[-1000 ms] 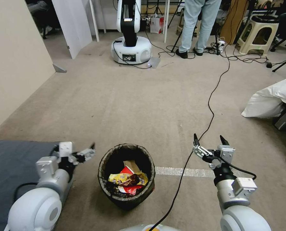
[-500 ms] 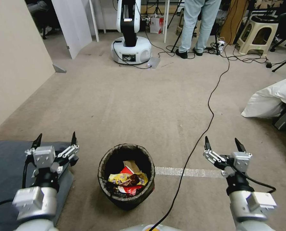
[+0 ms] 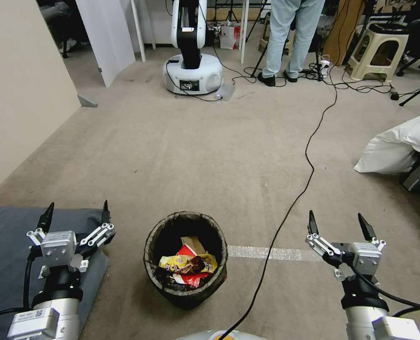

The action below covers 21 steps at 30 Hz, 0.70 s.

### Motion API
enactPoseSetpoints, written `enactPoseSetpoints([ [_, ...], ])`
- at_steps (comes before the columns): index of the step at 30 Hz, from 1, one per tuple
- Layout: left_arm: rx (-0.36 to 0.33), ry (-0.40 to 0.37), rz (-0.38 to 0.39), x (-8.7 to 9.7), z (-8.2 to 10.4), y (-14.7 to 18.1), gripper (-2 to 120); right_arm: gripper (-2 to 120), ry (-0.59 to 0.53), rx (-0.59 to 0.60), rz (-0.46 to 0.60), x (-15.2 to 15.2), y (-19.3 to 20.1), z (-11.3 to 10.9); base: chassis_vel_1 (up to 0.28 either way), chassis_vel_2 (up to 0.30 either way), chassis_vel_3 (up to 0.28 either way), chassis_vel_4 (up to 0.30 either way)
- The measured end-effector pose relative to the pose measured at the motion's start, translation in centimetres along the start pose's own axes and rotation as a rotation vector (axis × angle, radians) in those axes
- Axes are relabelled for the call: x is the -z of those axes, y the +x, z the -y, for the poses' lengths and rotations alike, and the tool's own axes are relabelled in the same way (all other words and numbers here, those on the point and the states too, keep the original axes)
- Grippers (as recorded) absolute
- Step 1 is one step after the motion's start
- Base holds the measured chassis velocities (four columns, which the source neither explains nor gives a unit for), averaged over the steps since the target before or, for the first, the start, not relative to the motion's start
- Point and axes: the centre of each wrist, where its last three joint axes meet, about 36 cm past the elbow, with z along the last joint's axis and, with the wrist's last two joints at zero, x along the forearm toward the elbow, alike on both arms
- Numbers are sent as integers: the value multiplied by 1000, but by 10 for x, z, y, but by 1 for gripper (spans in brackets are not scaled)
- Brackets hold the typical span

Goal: Pick up the trash bin, then pick up the garbage from the floor and place it into the trash bin.

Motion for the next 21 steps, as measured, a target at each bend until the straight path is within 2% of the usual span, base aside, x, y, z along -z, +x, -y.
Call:
enactPoseSetpoints([
  [21,-1,3,-8,-1,0,-1,100,100,-2,0,0,0,-1,0,0,0,0,0],
])
